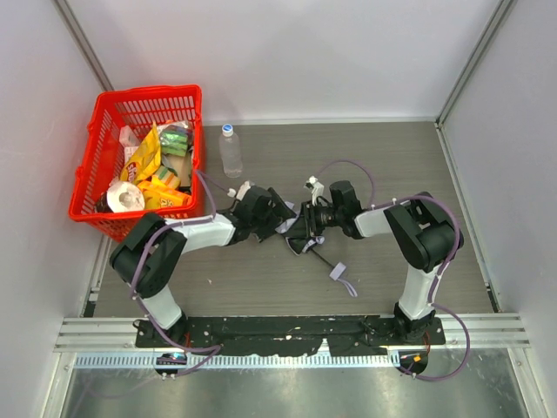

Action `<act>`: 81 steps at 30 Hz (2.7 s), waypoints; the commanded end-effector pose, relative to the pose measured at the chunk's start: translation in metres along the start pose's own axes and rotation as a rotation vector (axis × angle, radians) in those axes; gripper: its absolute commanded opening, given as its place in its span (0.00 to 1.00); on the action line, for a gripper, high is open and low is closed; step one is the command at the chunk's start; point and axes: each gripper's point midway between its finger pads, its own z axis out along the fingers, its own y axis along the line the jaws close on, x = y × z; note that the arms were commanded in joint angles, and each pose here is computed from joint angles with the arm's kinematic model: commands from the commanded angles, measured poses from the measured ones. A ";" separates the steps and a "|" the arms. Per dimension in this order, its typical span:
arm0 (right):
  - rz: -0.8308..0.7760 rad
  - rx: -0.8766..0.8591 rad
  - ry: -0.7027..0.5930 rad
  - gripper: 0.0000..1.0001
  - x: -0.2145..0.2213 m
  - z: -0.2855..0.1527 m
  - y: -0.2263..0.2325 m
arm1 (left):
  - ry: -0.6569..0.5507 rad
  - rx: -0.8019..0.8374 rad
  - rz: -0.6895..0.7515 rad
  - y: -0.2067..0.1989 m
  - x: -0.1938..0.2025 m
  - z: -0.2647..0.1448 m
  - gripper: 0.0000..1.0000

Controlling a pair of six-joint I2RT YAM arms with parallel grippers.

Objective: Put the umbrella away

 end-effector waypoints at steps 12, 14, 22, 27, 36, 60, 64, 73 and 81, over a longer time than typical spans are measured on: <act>-0.073 -0.044 0.015 0.01 -0.006 0.006 0.027 | 0.075 -0.215 -0.163 0.071 0.041 0.020 0.29; -0.079 -0.019 0.033 0.01 -0.004 0.004 0.024 | 0.074 -0.204 -0.161 0.072 0.042 0.018 0.12; -0.081 0.531 0.059 0.62 -0.008 -0.038 -0.020 | 0.078 -0.211 -0.143 0.072 0.040 0.010 0.00; -0.286 0.695 -0.064 0.77 -0.030 -0.063 0.010 | 0.096 -0.265 -0.147 0.076 0.042 0.006 0.00; -0.578 0.837 -0.093 0.78 -0.025 -0.039 0.028 | 0.110 -0.353 -0.150 0.078 0.041 -0.002 0.00; -0.360 0.658 0.147 0.01 0.050 -0.005 -0.029 | 0.127 -0.279 -0.115 0.059 0.032 -0.001 0.36; -0.283 0.455 0.127 0.01 0.042 -0.003 -0.008 | 0.106 -0.233 -0.069 0.053 0.026 -0.004 0.80; -0.159 0.117 -0.022 0.01 -0.001 -0.008 0.030 | 0.128 -0.247 -0.052 0.062 0.035 0.004 0.84; -0.095 -0.076 -0.084 0.01 -0.021 0.002 0.056 | 0.116 -0.224 -0.042 0.057 0.035 0.007 0.62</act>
